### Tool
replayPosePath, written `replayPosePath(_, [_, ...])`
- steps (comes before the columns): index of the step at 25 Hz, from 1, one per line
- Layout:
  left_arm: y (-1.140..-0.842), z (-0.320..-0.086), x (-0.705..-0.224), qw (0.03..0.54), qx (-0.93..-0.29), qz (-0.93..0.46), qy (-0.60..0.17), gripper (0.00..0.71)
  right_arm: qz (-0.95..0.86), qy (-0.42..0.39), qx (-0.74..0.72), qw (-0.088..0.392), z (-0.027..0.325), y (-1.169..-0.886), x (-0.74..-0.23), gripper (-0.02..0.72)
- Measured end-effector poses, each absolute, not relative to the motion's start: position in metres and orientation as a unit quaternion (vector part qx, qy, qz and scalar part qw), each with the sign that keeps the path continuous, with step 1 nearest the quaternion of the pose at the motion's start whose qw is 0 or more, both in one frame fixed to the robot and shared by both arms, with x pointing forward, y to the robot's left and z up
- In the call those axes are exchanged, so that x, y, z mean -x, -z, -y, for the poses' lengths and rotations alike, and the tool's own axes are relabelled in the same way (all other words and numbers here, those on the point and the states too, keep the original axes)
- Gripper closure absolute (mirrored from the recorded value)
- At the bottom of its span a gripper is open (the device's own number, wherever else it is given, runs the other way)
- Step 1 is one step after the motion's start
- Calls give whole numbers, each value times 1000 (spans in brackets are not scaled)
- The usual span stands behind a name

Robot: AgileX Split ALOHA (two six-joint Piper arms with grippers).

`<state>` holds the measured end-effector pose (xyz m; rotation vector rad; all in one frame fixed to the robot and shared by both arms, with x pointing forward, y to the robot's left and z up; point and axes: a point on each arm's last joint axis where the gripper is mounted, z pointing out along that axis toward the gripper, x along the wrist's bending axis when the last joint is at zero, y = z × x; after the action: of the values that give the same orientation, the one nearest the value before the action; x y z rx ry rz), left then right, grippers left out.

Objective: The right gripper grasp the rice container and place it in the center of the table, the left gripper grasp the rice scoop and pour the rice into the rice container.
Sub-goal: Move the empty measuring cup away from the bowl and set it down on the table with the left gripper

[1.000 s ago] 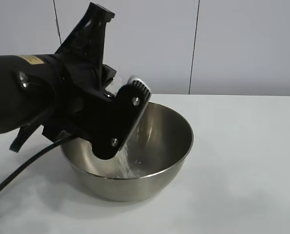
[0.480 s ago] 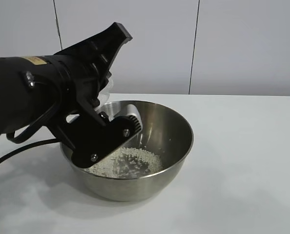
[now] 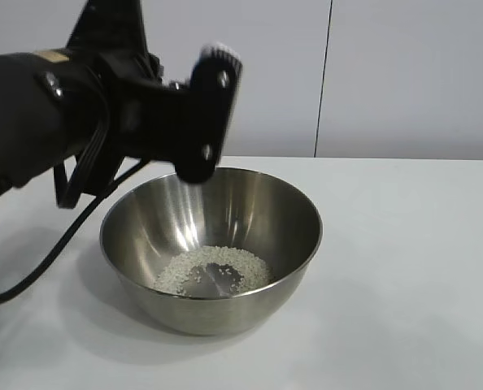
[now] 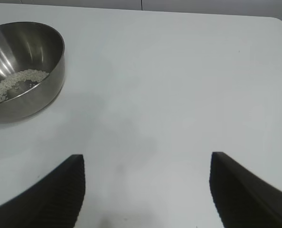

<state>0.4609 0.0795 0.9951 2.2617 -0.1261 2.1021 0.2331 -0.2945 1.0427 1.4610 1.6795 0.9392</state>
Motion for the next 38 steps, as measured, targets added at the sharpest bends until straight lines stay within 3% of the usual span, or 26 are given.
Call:
replayPosePath(5, [-1015,-92,-458,164,-715,-174,-657,701,-650,-363,-565,355,294,-1043,-233,201])
replayPosePath(10, [-1037,-111,-455,300,-643,-369,-600,701,-650,-364,-565,355,294,-1043,-233,201])
replayPosePath(15, [-1025,-142,-467,391,-583,-490,-517,701,-650,-364,-565,355,294,-1043,-233,201])
replayPosePath(24, [-967,-204,-461,478,-585,-483,-443,701,-650,-364,-565,355,294,-1043,-233,201])
replayPosePath(29, [-952,-237,-460,482,-585,-499,-421,701,-650,-364,-565,355,294,-1043,-233,201])
replayPosePath(38, [-905,-252,-473,469,-614,-502,-390,701,-650,-364,-565,355,294,-1043,-233,201])
